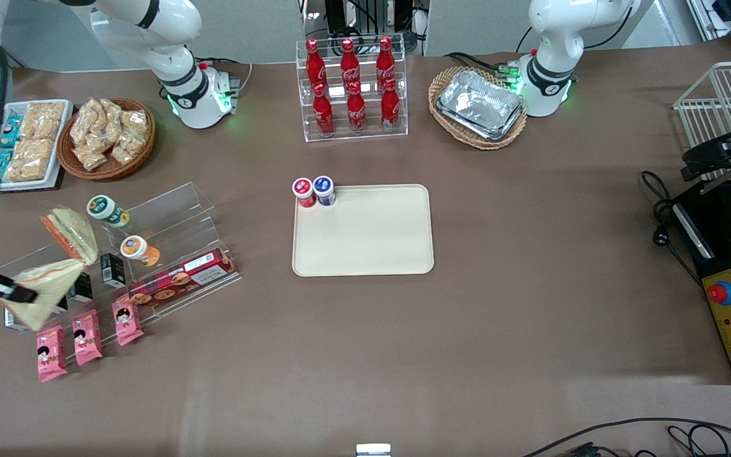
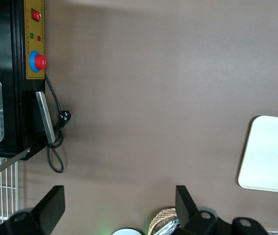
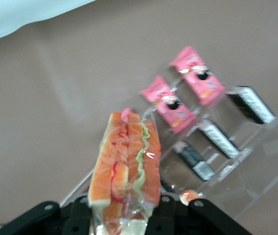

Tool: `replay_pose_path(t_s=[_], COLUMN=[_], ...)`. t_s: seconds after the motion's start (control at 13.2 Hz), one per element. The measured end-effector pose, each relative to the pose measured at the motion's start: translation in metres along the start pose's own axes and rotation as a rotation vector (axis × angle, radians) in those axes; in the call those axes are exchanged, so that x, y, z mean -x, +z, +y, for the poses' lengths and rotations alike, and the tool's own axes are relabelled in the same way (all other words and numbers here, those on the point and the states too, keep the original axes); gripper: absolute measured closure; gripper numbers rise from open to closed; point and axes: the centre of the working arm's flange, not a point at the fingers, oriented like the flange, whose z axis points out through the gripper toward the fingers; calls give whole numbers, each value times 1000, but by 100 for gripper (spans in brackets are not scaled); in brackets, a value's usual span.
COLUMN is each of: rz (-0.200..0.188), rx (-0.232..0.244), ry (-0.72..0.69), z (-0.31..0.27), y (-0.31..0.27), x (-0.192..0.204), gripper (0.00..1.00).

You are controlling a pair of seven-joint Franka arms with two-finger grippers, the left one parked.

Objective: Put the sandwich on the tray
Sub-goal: 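Carry the held sandwich with the right gripper over the cream tray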

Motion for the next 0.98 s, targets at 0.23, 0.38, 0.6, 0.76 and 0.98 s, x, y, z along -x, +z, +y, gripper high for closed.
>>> replay_pose_path(t_s=[0.23,0.38,0.6,0.76,0.98], rz=[-10,-15,-18,-24,-40], rx=[-43,-71,-82,-78,-81], ry=[-126,-209,-408,-534,-743], z=[-68,-111,-183,-234,-313], y=[-5,-9,-12,-9,7], x=[16,31,65,96,150], gripper=[62,62,62,62,62])
